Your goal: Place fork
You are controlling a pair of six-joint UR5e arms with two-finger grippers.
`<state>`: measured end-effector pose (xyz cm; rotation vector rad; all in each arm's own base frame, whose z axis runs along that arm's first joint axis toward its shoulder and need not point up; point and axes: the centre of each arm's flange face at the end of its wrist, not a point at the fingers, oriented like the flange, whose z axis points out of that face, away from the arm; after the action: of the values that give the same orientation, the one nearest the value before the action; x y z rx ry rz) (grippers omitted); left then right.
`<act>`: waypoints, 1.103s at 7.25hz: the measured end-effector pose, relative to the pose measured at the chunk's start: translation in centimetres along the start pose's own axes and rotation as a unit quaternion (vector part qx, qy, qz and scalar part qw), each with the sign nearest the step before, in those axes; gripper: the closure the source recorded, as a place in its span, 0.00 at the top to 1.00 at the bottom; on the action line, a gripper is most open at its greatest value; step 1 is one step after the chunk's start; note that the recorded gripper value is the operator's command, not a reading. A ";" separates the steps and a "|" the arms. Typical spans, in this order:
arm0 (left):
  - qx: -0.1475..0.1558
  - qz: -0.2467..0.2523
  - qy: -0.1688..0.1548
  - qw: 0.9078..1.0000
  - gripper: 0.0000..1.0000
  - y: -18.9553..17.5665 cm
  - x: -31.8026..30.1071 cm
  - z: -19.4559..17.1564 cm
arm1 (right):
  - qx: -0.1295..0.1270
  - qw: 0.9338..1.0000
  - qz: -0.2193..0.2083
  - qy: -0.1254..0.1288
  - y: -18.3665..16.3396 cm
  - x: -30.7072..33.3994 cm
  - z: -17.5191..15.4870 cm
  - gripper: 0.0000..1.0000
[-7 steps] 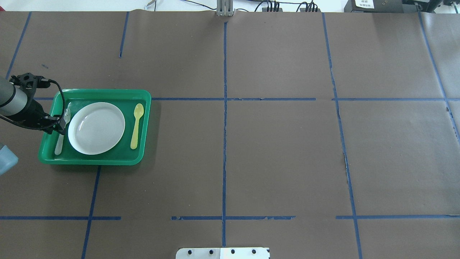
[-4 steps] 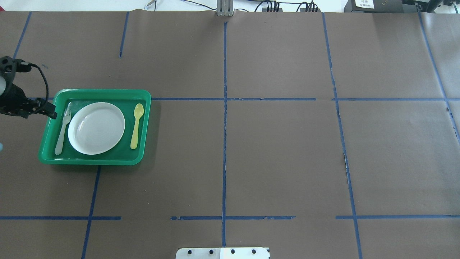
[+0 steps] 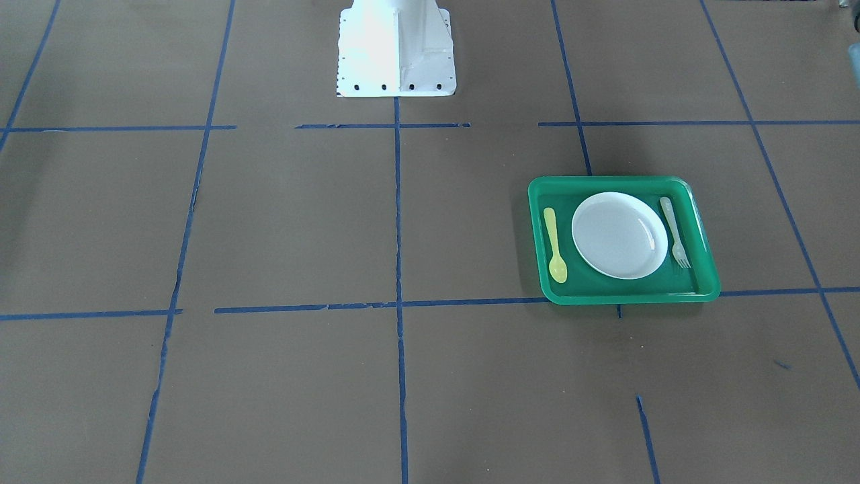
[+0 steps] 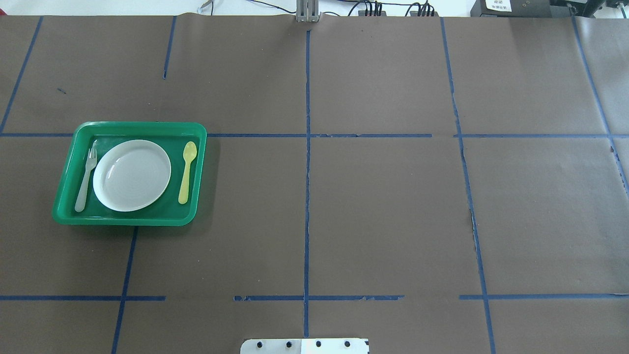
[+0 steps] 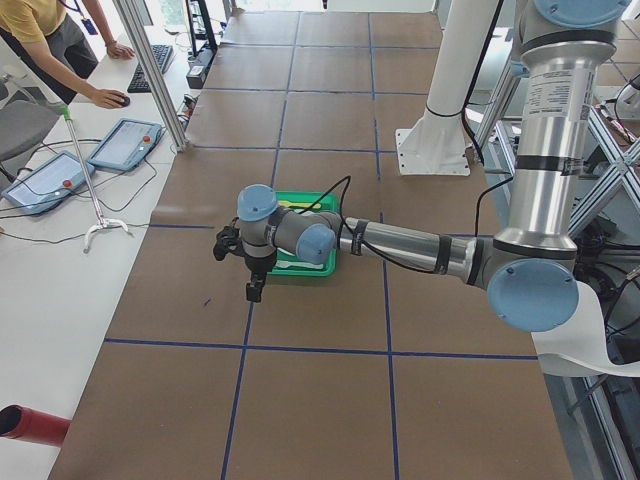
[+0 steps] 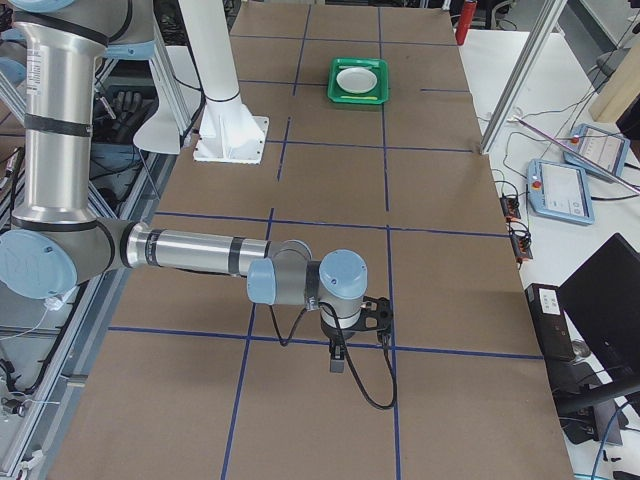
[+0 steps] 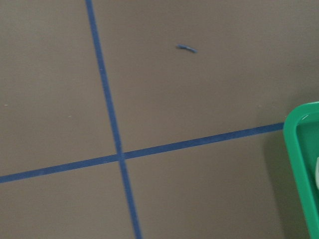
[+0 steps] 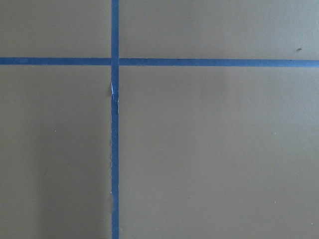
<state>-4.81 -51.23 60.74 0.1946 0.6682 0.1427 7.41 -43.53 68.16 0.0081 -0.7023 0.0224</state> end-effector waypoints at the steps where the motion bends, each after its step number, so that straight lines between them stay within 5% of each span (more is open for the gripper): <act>1: -0.003 -0.016 0.011 1.000 1.00 2.5 -2.9 -0.6 | 0.000 1.000 0.000 0.000 0.0 0.0 0.0 1.00; 3: -0.012 -0.047 0.059 0.997 1.00 5.8 -4.6 -0.3 | 0.000 1.000 0.000 0.000 0.0 0.0 0.0 1.00; 8: -0.003 -0.046 0.067 0.997 1.00 6.7 -4.5 -1.1 | 0.000 1.000 0.000 0.000 0.0 0.0 0.0 1.00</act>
<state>-9.45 -45.41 64.07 0.1495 0.8080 0.0700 7.41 -43.54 68.15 0.0085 -0.7026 0.0223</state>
